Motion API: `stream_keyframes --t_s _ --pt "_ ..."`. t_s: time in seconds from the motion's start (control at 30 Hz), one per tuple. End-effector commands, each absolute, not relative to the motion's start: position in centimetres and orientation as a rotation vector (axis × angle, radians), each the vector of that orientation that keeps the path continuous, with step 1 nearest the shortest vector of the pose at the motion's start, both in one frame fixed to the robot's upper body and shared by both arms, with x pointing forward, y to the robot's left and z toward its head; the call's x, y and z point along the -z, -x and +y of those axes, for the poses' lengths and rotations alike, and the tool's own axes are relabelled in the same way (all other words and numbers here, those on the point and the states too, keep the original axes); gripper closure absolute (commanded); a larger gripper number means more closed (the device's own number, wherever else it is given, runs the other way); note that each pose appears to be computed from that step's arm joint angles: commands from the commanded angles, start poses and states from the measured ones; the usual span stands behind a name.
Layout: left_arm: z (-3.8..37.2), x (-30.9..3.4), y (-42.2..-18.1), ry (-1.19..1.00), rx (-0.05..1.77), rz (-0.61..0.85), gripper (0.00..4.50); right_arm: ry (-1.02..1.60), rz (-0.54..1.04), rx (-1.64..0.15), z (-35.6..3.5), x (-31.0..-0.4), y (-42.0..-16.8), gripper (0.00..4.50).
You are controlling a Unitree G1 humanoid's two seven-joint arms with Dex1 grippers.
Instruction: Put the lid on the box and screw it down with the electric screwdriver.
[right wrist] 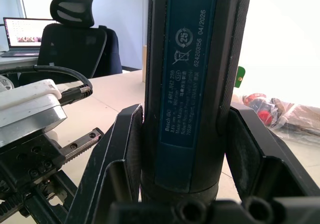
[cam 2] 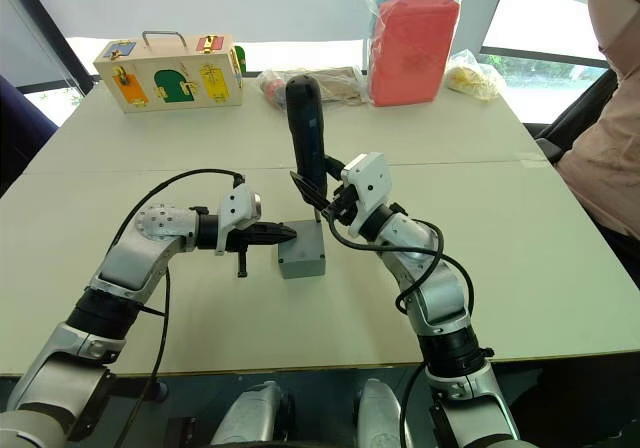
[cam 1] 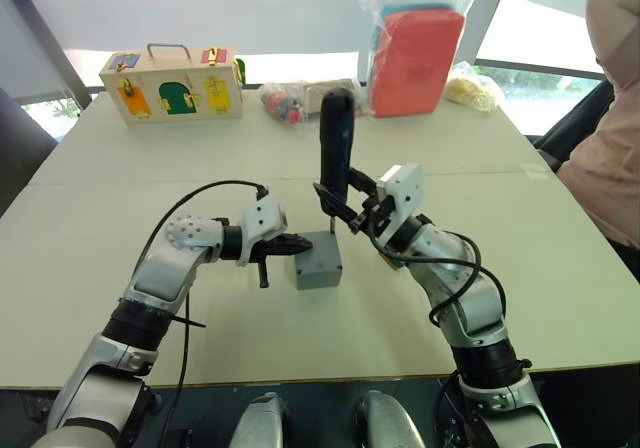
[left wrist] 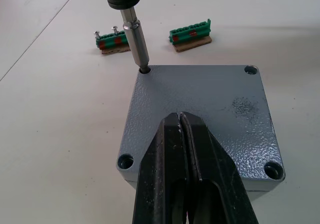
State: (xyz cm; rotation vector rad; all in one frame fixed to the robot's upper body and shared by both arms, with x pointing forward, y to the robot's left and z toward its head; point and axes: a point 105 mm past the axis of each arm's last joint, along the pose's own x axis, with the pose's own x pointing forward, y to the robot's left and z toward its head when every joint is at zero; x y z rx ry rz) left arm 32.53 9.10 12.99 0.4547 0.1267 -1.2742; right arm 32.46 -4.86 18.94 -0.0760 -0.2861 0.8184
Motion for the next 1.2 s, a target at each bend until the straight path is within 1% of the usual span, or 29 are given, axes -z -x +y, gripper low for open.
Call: stream_keyframes --t_s 0.03,0.13,0.4,0.67,0.9,1.2 --pt "8.8 -12.6 -32.2 -0.469 1.287 0.132 4.5 0.084 -0.002 -0.831 -4.8 -12.2 -32.4 2.64" --pt "8.8 -12.6 -32.2 -0.47 1.288 0.132 4.5 0.092 0.011 -0.83 -5.0 -11.9 -32.3 2.64" --pt "8.7 -12.5 -32.1 -0.471 1.289 0.139 4.5 0.082 0.106 -0.79 -5.3 -10.6 -32.6 2.64" --pt "8.7 -12.3 -32.2 -0.472 1.291 0.147 4.5 0.057 0.155 -0.779 -5.2 -10.1 -32.5 2.64" --pt "8.7 -12.0 -32.1 -0.473 1.295 0.157 4.5 0.057 0.154 -0.784 -5.1 -10.1 -32.3 2.64" --pt "8.7 -11.9 -32.0 -0.476 1.3 0.162 4.5 0.065 0.128 -0.784 -5.3 -11.1 -32.4 2.64"
